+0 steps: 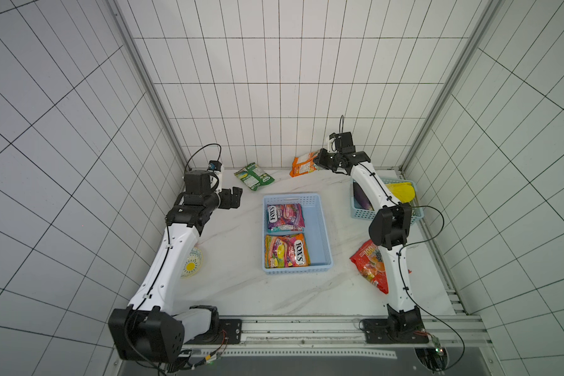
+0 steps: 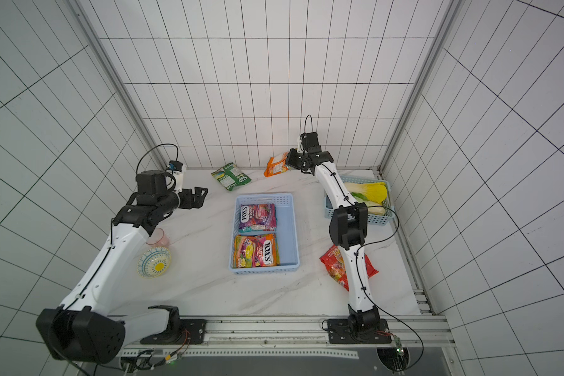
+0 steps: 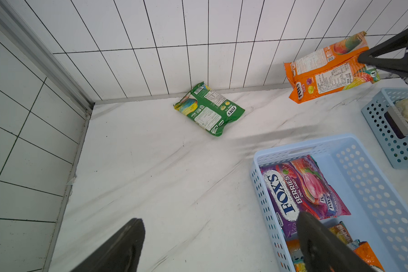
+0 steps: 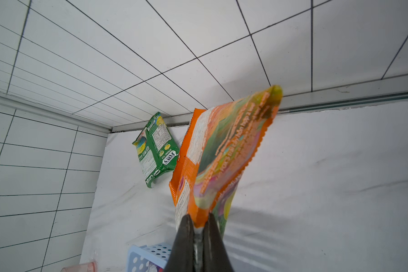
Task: Put the candies in the basket
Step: Pick up the candy at the center of the board, then place the candy in the basket.
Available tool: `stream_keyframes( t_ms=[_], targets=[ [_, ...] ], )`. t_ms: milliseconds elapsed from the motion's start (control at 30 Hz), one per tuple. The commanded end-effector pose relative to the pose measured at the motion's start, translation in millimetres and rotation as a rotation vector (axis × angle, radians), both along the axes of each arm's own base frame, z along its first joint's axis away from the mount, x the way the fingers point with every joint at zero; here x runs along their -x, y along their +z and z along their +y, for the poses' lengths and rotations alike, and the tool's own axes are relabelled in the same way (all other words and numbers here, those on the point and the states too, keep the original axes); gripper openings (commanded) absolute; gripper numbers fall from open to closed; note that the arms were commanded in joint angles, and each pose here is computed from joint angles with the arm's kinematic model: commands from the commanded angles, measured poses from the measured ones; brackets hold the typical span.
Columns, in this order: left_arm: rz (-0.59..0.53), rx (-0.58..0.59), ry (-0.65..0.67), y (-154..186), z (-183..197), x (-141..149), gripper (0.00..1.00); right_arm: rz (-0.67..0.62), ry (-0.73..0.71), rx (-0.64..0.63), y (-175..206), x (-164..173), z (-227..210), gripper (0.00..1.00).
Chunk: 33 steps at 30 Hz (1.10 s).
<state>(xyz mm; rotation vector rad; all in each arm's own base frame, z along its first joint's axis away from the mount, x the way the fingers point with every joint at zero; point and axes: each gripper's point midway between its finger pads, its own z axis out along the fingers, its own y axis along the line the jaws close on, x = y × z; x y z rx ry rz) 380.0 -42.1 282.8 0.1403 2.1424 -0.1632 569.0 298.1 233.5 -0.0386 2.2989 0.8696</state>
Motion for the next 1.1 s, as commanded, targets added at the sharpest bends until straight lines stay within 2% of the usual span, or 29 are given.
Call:
stream_keyframes(
  t_ms=[0, 133, 267, 433, 600, 733, 1067],
  targets=[
    [-0.040, 0.003, 0.002, 9, 2, 2, 0.98, -0.069, 0.074, -0.029, 48, 28, 7, 0.00],
    [-0.048, 0.005, 0.010, 10, 4, 3, 0.98, -0.094, 0.138, -0.029, 69, 66, 16, 0.00],
    [-0.054, 0.012, 0.011, 9, 6, 4, 0.98, -0.092, 0.203, -0.009, 71, 111, 29, 0.00],
    [-0.067, 0.021, 0.009, 12, 6, 6, 0.98, -0.067, 0.241, -0.071, 56, 156, 48, 0.00],
    [-0.072, 0.039, 0.011, 14, 8, 7, 0.98, -0.028, 0.279, -0.056, 36, 186, 61, 0.00],
    [-0.074, 0.049, 0.013, 15, 10, 8, 0.98, 0.005, 0.299, -0.036, 16, 201, 67, 0.00],
    [-0.080, 0.069, 0.023, 18, 15, 9, 0.98, 0.083, 0.266, -0.065, -24, 206, 74, 0.00]
  ],
)
